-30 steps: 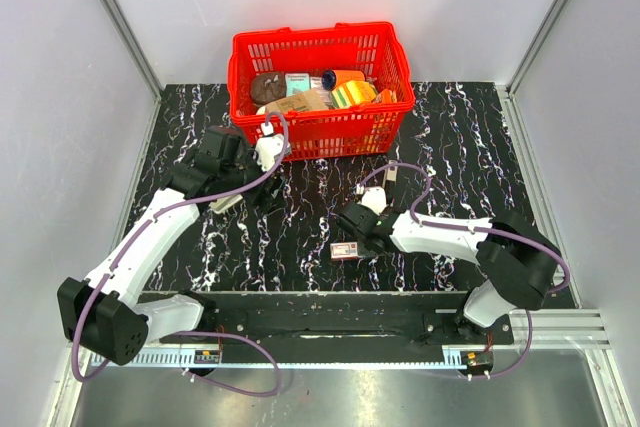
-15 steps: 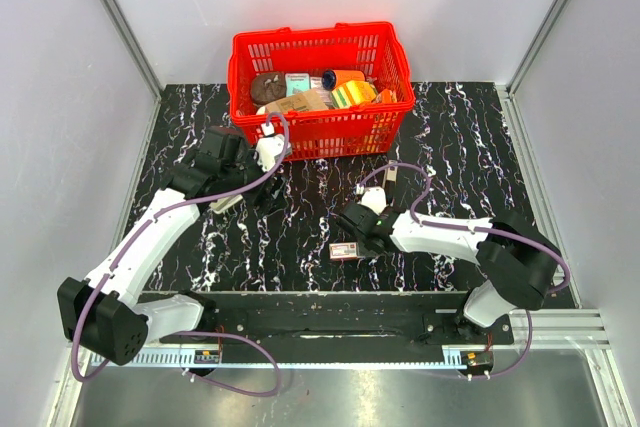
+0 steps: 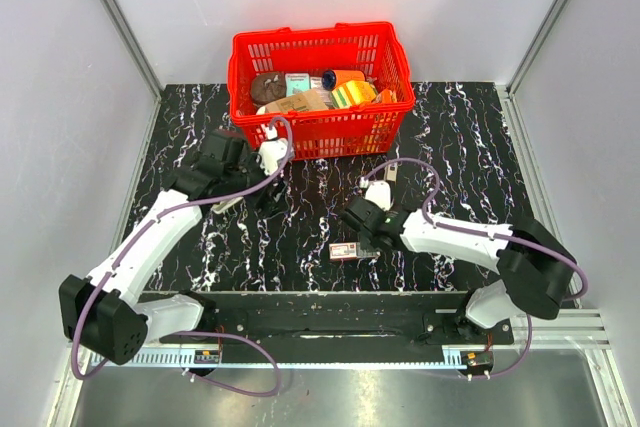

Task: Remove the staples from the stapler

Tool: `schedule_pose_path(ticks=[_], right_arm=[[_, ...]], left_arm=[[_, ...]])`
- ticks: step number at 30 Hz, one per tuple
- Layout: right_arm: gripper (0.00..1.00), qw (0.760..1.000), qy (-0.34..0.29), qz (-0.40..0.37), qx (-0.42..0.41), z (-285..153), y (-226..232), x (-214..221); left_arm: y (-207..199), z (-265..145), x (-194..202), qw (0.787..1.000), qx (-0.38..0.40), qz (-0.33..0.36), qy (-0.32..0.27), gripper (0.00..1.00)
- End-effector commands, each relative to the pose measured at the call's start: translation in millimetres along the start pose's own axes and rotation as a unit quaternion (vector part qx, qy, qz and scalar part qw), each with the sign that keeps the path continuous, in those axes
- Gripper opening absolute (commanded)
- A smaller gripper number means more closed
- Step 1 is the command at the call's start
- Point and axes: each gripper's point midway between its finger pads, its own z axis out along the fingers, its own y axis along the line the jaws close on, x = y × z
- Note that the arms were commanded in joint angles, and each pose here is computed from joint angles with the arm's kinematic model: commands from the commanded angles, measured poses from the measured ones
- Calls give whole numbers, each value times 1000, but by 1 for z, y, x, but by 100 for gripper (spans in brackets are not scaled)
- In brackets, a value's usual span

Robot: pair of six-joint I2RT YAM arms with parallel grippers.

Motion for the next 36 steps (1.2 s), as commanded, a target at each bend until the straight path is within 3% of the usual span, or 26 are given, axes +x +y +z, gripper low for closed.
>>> schedule_pose_path(ticks=[1,9,17,23,36], right_arm=[[19,999,-29,36,5,-12,-8,-28],[19,992,-1,122,-43,-1,-29,-17],[10,981,26,166,-96,12,-27,0],[13,951,68,236,-187,24,-28,8],[17,903,101,317,-272,31,-36,18]], left_arm=[[3,15,3,1000,-4,27,5,72],[-6,63,35,994,2,91,62,70],[-20,102,58,984,40,147,92,68],[-27,125,65,976,58,183,104,68],[-36,155,72,966,37,217,139,67]])
